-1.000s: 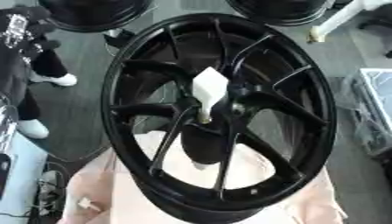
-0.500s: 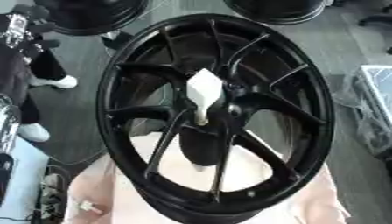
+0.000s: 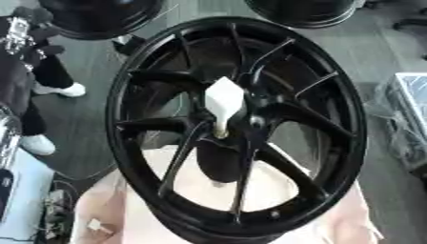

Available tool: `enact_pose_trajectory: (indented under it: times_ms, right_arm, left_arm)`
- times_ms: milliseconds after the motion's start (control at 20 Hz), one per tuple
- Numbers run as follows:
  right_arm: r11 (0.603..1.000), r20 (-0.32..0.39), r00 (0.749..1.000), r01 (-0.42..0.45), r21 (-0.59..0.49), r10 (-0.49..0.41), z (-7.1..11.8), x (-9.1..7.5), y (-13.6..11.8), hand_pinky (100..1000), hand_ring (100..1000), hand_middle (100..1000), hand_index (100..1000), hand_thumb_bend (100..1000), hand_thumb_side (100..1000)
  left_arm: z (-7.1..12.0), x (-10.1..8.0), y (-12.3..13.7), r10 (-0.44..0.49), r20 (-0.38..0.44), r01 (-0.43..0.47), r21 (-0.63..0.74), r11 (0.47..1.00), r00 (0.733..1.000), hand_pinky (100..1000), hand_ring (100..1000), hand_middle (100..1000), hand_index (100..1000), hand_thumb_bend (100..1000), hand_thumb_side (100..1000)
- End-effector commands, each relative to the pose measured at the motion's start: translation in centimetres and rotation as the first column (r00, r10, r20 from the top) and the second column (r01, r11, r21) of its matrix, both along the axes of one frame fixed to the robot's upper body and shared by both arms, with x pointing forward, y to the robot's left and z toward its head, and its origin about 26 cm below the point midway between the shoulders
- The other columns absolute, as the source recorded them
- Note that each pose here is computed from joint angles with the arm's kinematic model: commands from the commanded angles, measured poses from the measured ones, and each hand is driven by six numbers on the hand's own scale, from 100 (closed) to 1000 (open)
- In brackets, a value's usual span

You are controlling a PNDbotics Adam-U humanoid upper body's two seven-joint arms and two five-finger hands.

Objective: Pull the pin out of the wheel hub.

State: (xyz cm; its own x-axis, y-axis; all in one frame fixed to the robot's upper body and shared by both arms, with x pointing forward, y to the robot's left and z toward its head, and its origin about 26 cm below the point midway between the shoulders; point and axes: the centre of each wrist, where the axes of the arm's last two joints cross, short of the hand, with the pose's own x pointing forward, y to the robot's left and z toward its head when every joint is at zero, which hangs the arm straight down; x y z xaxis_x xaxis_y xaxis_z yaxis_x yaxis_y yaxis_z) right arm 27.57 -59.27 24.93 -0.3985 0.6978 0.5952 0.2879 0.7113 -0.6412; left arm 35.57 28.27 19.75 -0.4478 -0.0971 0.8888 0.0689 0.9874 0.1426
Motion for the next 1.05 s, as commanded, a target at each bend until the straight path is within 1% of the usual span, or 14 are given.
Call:
enact_pose_trajectory:
  times_ms: [50,100,150,250,300,350,400,450,500,600,800,900,1050]
  right_arm:
    - [0.997,0.057,0.996,0.066,-0.032,-0.064,2.3,-0.6,-0.1,973,874,918,1000,242,1000]
    - [0.996,0.059,0.995,0.08,-0.03,-0.078,2.3,-0.5,0.1,975,873,922,1000,213,1000]
    - [0.995,0.062,0.994,0.092,-0.028,-0.09,2.4,-0.3,0.4,975,871,920,1000,205,1000]
    - [0.994,0.075,0.991,0.109,-0.017,-0.107,2.6,0.2,0.9,965,850,894,986,216,1000]
    - [0.994,0.089,0.99,0.108,-0.002,-0.107,2.8,0.5,1.4,953,808,840,939,253,737]
    - [0.995,0.105,0.989,0.101,0.018,-0.102,2.9,0.8,1.9,952,802,832,930,259,710]
    - [0.995,0.121,0.988,0.09,0.045,-0.095,3.0,1.3,2.5,936,744,763,863,322,513]
    - [0.994,0.135,0.987,0.076,0.076,-0.086,3.0,1.8,3.2,934,737,755,856,321,484]
    - [0.993,0.148,0.986,0.057,0.107,-0.073,3.1,2.4,4.1,935,722,739,843,358,404]
    - [0.987,0.167,0.985,0.015,0.161,-0.043,3.2,3.5,5.8,939,708,726,834,367,366]
    - [0.959,0.187,0.98,-0.113,0.26,0.065,3.5,5.7,9.3,945,691,712,825,349,345]
    - [0.933,0.189,0.974,-0.178,0.314,0.122,3.4,6.8,10.8,942,685,708,823,348,343]
    - [0.865,0.184,0.959,-0.276,0.419,0.217,3.3,8.0,12.9,940,678,704,821,332,351]
  left_arm:
    - [1.4,-0.2,0.3,0.001,0.039,-0.002,0.017,1.0,0.999,742,810,778,771,100,659]
    - [1.4,-0.2,0.3,0.001,0.04,-0.001,0.016,1.0,0.999,742,810,778,771,100,659]
    - [1.4,-0.2,0.3,0.0,0.039,-0.001,0.015,1.0,0.999,742,810,778,771,100,659]
    - [1.4,-0.2,0.2,-0.001,0.039,0.001,0.015,1.0,0.999,742,810,778,771,100,659]
    - [1.3,-0.2,0.2,-0.003,0.038,0.002,0.015,1.0,0.999,742,810,778,771,100,660]
    - [1.3,-0.2,0.2,-0.004,0.037,0.003,0.016,1.0,0.999,742,810,778,771,100,660]
    - [1.3,-0.2,0.1,-0.006,0.036,0.005,0.016,1.0,0.999,742,811,778,771,100,660]
    - [1.3,-0.2,0.1,-0.008,0.035,0.008,0.015,1.0,0.999,742,810,778,771,100,660]
    - [1.3,-0.1,0.0,-0.012,0.036,0.011,0.015,1.0,0.999,742,810,778,771,100,659]
    - [1.3,-0.1,-0.1,-0.017,0.036,0.016,0.014,1.0,0.999,742,811,778,771,100,659]
    - [1.3,-0.1,-0.3,-0.024,0.034,0.024,0.012,1.0,0.999,742,811,778,771,100,658]
    - [1.3,-0.1,-0.4,-0.028,0.036,0.027,0.01,1.0,0.999,742,811,778,771,100,657]
    - [1.3,-0.1,-0.5,-0.03,0.039,0.03,0.005,1.0,0.999,741,811,778,771,100,656]
